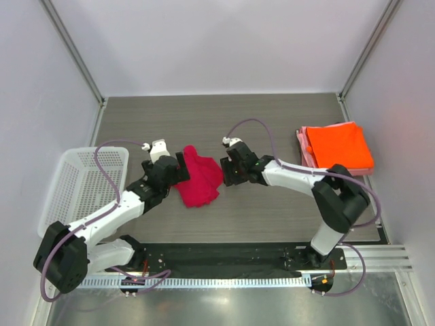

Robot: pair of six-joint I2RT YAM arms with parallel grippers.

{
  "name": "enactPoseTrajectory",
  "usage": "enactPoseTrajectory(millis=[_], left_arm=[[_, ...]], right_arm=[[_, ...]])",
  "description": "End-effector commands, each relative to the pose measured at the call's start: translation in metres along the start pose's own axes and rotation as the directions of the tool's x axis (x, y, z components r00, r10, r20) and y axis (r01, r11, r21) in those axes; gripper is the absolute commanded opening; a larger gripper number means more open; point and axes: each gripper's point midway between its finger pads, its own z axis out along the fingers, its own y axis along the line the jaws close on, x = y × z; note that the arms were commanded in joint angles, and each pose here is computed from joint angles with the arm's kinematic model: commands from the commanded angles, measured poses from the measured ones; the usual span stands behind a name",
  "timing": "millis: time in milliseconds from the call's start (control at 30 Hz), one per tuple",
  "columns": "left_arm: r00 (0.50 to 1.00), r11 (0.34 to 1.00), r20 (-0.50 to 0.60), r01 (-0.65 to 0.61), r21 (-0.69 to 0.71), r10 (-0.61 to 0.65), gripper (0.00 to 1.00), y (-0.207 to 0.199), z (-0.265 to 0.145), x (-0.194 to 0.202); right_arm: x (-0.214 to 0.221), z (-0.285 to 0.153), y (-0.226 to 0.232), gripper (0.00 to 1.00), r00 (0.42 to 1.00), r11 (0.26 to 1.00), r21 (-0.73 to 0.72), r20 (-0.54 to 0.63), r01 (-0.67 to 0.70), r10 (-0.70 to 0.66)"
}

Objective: Fold and stack the t-shirts
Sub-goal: Flatten the tshirt out

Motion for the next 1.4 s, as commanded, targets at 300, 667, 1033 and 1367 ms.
enactPoseTrajectory(millis=[300,667,1033,1367], left_arm=[[0.999,0.999,0.032,0.017,0.046,-0.019,0.96,-0.015,-0.002,-0.018],[1.000,0.996,0.020,0.012,0.085,-0.013,0.94,-0.022,-0.004,-0.017],[0.992,0.950,0.086,0.060,0.306,-0.090,0.93,-0.049,-0.041,-0.043],[0.995,0.853,-0.027,0.097,0.513,-0.097,0.94,-0.099,-0.058,-0.040]], right_arm=[[-0.047,0.059,0.030,0.52,0.996,0.995,-0.079,0.066,0.059,-0.054],[-0.132,-0.039,0.016,0.01,0.957,0.997,-0.077,0.289,-0.008,0.030],[-0.231,-0.255,0.028,0.01,0.787,0.991,-0.130,0.615,0.030,0.057],[-0.227,-0.287,0.037,0.01,0.772,0.979,-0.198,0.628,0.041,0.095]])
